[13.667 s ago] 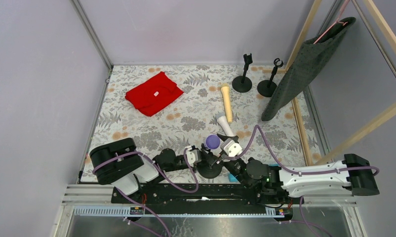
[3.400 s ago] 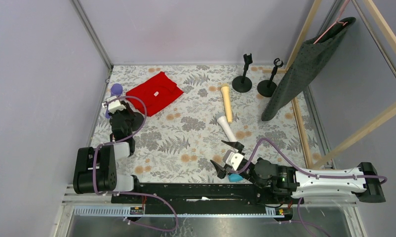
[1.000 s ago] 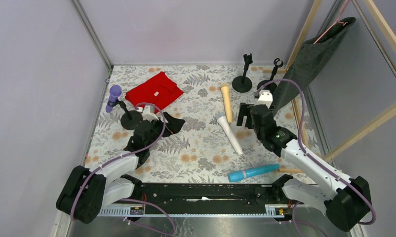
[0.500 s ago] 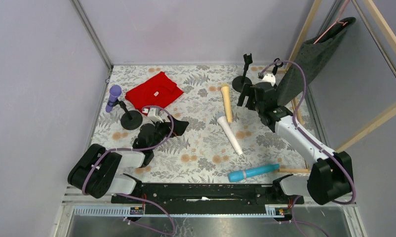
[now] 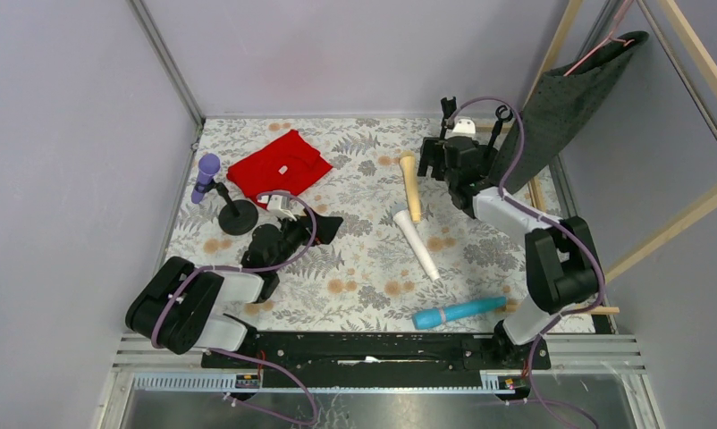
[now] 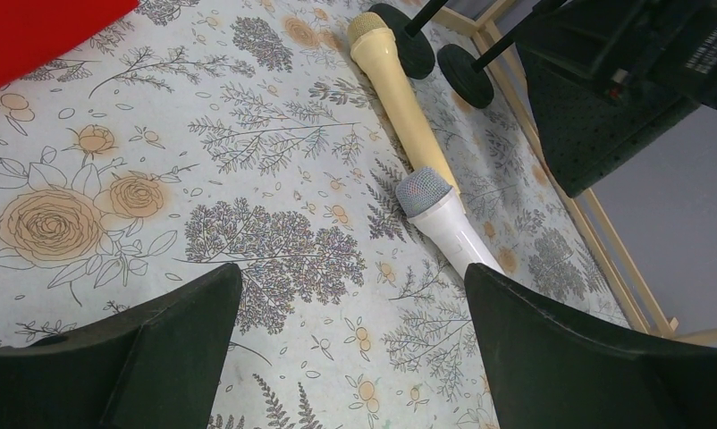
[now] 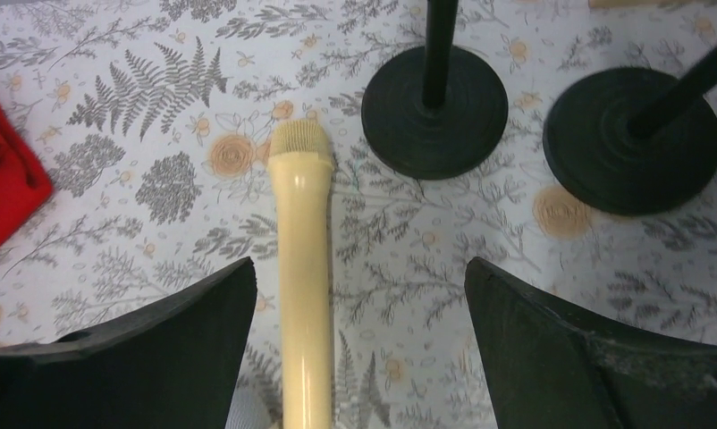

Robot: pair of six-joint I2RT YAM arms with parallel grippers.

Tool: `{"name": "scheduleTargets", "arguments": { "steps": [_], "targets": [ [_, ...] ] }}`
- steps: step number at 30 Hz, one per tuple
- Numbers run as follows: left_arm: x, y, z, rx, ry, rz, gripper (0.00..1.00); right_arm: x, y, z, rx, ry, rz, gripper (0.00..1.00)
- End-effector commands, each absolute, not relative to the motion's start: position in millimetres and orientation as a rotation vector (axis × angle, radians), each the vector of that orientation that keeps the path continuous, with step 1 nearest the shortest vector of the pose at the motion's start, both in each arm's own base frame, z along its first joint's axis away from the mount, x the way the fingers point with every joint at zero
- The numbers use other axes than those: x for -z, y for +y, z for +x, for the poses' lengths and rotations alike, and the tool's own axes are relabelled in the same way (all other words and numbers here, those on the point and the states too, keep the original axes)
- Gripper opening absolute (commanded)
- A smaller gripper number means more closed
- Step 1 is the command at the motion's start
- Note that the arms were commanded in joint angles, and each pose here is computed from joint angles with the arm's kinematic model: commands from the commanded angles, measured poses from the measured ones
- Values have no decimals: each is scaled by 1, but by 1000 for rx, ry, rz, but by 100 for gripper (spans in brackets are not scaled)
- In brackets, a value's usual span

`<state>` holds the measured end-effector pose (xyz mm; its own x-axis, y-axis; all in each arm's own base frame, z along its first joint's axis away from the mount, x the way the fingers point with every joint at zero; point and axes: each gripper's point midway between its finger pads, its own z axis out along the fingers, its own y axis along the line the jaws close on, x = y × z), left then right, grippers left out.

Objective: Attach the microphones to the stand

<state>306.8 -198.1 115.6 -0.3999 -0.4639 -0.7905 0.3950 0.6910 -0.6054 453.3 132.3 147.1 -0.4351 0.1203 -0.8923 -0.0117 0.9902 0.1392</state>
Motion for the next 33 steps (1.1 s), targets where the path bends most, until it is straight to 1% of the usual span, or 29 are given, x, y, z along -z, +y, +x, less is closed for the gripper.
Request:
{"name": "scheduleTargets", "arguments": {
  "steps": [1, 12, 20, 25, 33],
  "targets": [
    [-132, -202, 309, 946, 1681, -14, 99, -184, 131, 502, -124, 1827, 71, 92],
    [-129, -205, 312, 949, 1690, -13, 99, -163, 113, 566, -144, 1750, 173, 88],
    [-128, -206, 313, 956, 1695, -13, 99, -148, 111, 597, -151, 1712, 171, 81],
    [-128, -207, 313, 961, 1694, -10, 99, -141, 111, 609, -155, 1695, 159, 73],
    [-128, -208, 314, 960, 1695, -11, 99, -140, 118, 620, -176, 1661, 86, 53]
  ]
}}
